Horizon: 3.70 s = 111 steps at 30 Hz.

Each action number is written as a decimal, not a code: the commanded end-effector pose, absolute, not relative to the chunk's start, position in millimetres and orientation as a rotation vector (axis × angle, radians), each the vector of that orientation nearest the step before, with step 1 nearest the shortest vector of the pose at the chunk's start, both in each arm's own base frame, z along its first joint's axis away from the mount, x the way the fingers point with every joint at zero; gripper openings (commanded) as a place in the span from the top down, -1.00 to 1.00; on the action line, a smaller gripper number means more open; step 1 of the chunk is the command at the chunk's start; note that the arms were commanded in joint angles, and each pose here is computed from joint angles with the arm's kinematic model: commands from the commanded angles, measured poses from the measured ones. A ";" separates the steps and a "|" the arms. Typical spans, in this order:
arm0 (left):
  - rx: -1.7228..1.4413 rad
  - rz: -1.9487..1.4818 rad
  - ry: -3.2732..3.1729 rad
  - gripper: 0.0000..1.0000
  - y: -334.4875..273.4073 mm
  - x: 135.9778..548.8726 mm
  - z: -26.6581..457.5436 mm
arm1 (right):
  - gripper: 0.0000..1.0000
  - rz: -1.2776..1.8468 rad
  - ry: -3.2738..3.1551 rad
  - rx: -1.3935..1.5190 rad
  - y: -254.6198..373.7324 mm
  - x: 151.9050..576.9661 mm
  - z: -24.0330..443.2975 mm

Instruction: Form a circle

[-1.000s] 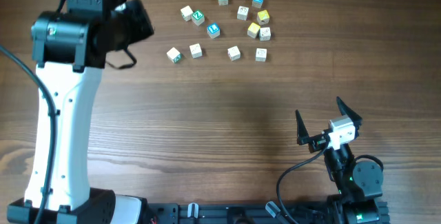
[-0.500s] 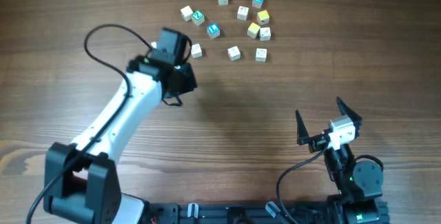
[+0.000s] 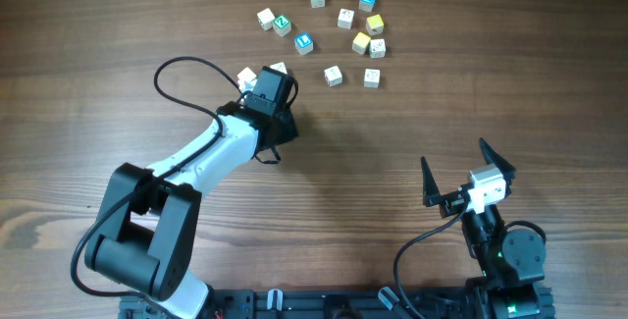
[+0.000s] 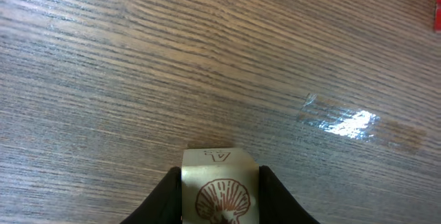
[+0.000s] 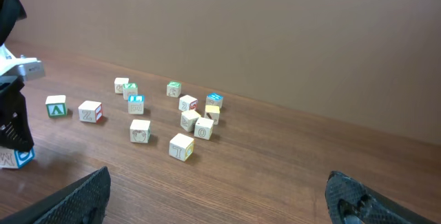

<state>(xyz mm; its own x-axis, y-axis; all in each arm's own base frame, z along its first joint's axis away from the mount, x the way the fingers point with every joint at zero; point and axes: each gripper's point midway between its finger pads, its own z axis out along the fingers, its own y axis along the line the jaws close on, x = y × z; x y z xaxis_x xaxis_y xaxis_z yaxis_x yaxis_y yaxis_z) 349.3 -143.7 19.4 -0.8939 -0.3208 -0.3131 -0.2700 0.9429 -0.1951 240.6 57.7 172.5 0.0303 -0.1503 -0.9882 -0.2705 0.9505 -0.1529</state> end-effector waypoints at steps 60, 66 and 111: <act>-0.460 -0.238 2.700 -0.47 -144.9 380.4 56.4 | -0.99 0.088 1.542 -0.330 56.1 240.8 173.8; -0.432 -0.255 2.524 -0.39 -114.9 446.6 153.5 | -0.99 0.089 1.542 -0.330 56.2 240.8 173.7; -0.420 -0.196 2.584 0.03 -122.4 599.3 56.4 | -0.99 0.089 1.542 -0.330 56.2 240.8 173.7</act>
<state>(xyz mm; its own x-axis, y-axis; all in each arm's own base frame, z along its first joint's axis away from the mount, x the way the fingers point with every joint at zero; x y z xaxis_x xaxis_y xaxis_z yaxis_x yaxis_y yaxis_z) 594.6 -132.1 73.4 -0.8348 -0.2990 -0.4623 -0.2014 0.9473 -0.2489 240.6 57.7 172.5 0.0303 -0.1503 -0.9882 -0.2705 0.9505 -0.1529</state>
